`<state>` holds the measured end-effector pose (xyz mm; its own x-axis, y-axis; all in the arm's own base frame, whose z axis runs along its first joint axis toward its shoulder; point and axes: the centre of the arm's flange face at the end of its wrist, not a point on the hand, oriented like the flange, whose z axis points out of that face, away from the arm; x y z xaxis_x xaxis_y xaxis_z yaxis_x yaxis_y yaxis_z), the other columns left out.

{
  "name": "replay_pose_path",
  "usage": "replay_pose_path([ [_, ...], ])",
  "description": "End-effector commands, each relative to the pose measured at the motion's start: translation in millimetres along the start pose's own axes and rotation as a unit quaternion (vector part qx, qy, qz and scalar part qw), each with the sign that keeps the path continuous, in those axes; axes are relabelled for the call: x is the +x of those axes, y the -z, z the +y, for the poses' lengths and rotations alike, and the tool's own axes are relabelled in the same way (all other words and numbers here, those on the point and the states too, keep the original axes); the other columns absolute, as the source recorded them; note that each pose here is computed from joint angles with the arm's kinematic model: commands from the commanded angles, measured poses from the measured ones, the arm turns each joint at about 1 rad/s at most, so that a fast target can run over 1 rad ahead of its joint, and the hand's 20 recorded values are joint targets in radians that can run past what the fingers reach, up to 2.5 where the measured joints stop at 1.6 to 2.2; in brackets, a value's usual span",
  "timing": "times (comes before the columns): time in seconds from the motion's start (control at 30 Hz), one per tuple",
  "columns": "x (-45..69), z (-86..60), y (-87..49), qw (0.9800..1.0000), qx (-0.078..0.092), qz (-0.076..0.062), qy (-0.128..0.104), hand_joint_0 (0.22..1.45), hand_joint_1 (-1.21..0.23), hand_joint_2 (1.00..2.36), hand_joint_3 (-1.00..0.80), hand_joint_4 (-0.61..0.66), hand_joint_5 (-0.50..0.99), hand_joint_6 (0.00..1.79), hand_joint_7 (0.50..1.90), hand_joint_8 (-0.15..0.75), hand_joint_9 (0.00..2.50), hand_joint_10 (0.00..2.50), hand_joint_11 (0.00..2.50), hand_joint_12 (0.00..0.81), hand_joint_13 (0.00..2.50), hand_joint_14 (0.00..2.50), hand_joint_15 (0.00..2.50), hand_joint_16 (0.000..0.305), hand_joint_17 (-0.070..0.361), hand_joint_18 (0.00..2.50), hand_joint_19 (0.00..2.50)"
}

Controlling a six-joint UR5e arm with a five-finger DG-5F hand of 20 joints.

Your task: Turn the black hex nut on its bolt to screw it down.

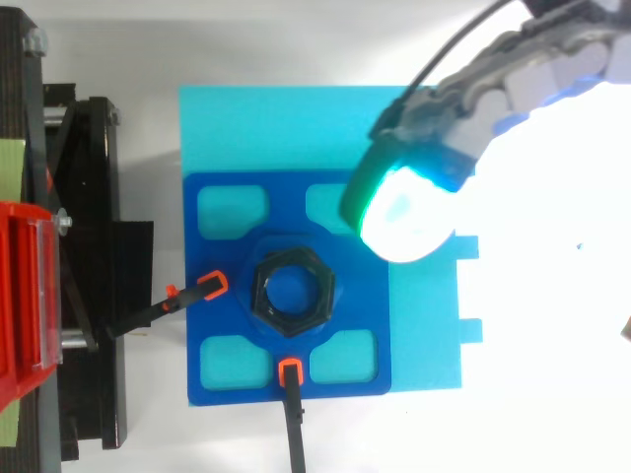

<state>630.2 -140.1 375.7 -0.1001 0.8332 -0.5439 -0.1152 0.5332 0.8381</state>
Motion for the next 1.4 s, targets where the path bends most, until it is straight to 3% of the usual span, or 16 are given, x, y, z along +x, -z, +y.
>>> replay_pose_path([
  [0.0, 2.3, 5.1, -10.8, 0.9997, -0.007, -0.001, 0.022, 0.56, -0.50, 1.00, -0.48, 0.16, -0.20, 0.50, 0.66, 0.245, 0.51, 0.00, 0.03, 0.246, 0.42, 0.00, 0.00, 0.048, 0.108, 0.46, 0.49],
  [0.1, 4.7, 7.0, -12.8, 0.9988, -0.006, -0.005, 0.049, 0.56, -0.50, 1.00, -0.48, 0.16, -0.20, 0.50, 0.66, 0.244, 0.51, 0.00, 0.03, 0.244, 0.43, 0.00, 0.00, 0.048, 0.107, 0.46, 0.49],
  [0.37, 16.4, 13.8, -18.4, 0.9892, -0.001, -0.008, 0.147, 0.56, -0.50, 1.00, -0.48, 0.17, -0.20, 0.50, 0.66, 0.242, 0.52, 0.00, 0.04, 0.242, 0.44, 0.00, 0.02, 0.048, 0.107, 0.48, 0.50],
  [0.43, 18.3, 14.5, -20.2, 0.9840, -0.001, -0.011, 0.178, 0.56, -0.50, 1.00, -0.48, 0.17, -0.20, 0.50, 0.66, 0.241, 0.52, 0.00, 0.04, 0.241, 0.44, 0.00, 0.02, 0.048, 0.107, 0.49, 0.50],
  [0.5, 20.7, 17.9, -22.4, 0.9749, 0.000, -0.017, 0.222, 0.56, -0.50, 1.00, -0.48, 0.17, -0.19, 0.50, 0.66, 0.240, 0.52, 0.00, 0.05, 0.241, 0.44, 0.00, 0.03, 0.048, 0.107, 0.49, 0.50],
  [0.57, 22.1, 18.8, -23.0, 0.9730, 0.000, -0.017, 0.230, 0.56, -0.50, 1.00, -0.48, 0.18, -0.19, 0.50, 0.67, 0.240, 0.52, 0.00, 0.05, 0.241, 0.45, 0.00, 0.03, 0.047, 0.107, 0.49, 0.50],
  [0.63, 27.0, 20.7, -25.1, 0.9666, 0.000, -0.015, 0.256, 0.56, -0.50, 1.00, -0.48, 0.18, -0.19, 0.50, 0.68, 0.239, 0.52, 0.00, 0.05, 0.240, 0.45, 0.00, 0.03, 0.047, 0.107, 0.50, 0.51],
  [0.67, 31.0, 24.6, -26.7, 0.9609, -0.003, -0.014, 0.277, 0.56, -0.50, 1.00, -0.48, 0.18, -0.19, 0.50, 0.68, 0.239, 0.51, 0.00, 0.06, 0.240, 0.45, 0.00, 0.04, 0.048, 0.107, 0.50, 0.51],
  [0.7, 31.0, 24.6, -26.7, 0.9609, -0.003, -0.014, 0.277, 0.56, -0.50, 1.00, -0.48, 0.18, -0.19, 0.50, 0.68, 0.238, 0.51, 0.00, 0.06, 0.241, 0.46, 0.00, 0.04, 0.048, 0.107, 0.50, 0.50],
  [0.77, 36.9, 27.3, -29.2, 0.9560, -0.006, -0.012, 0.293, 0.56, -0.50, 1.00, -0.48, 0.18, -0.18, 0.50, 0.68, 0.238, 0.51, 0.00, 0.07, 0.242, 0.46, 0.00, 0.04, 0.048, 0.107, 0.50, 0.51],
  [0.8, 47.9, 22.0, -34.8, 0.9506, -0.002, -0.006, 0.310, 0.56, -0.50, 1.00, -0.48, 0.18, -0.18, 0.50, 0.68, 0.238, 0.51, 0.00, 0.07, 0.242, 0.46, 0.00, 0.05, 0.048, 0.107, 0.50, 0.50],
  [0.9, 59.9, 14.4, -41.3, 0.9477, 0.001, 0.001, 0.319, 0.56, -0.50, 1.00, -0.48, 0.18, -0.18, 0.50, 0.69, 0.232, 0.51, 0.00, 0.09, 0.241, 0.46, 0.00, 0.06, 0.048, 0.107, 0.50, 0.51],
  [1.0, 67.1, 15.4, -48.3, 0.9474, -0.007, 0.000, 0.320, 0.56, -0.50, 1.00, -0.48, 0.19, -0.17, 0.50, 0.75, 0.227, 0.50, 0.01, 0.12, 0.242, 0.46, 0.00, 0.07, 0.048, 0.107, 0.50, 0.51],
  [1.17, 70.3, 26.0, -77.5, 0.9433, -0.032, -0.015, 0.330, 0.56, -0.50, 1.00, -0.48, 0.19, -0.17, 0.50, 0.76, 0.220, 0.49, 0.00, 0.11, 0.240, 0.45, 0.00, 0.07, 0.048, 0.107, 0.50, 0.51],
  [1.27, 81.6, 15.1, -97.6, 0.9429, -0.038, 0.006, 0.331, 0.56, -0.50, 1.00, -0.48, 0.21, -0.16, 0.50, 0.81, 0.219, 0.48, 0.00, 0.12, 0.240, 0.45, 0.00, 0.07, 0.048, 0.108, 0.50, 0.52],
  [1.37, 83.5, 15.5, -100.2, 0.9422, -0.043, 0.009, 0.332, 0.56, -0.50, 1.00, -0.48, 0.22, -0.15, 0.50, 0.84, 0.218, 0.48, 0.00, 0.13, 0.240, 0.45, 0.00, 0.07, 0.048, 0.107, 0.50, 0.52],
])
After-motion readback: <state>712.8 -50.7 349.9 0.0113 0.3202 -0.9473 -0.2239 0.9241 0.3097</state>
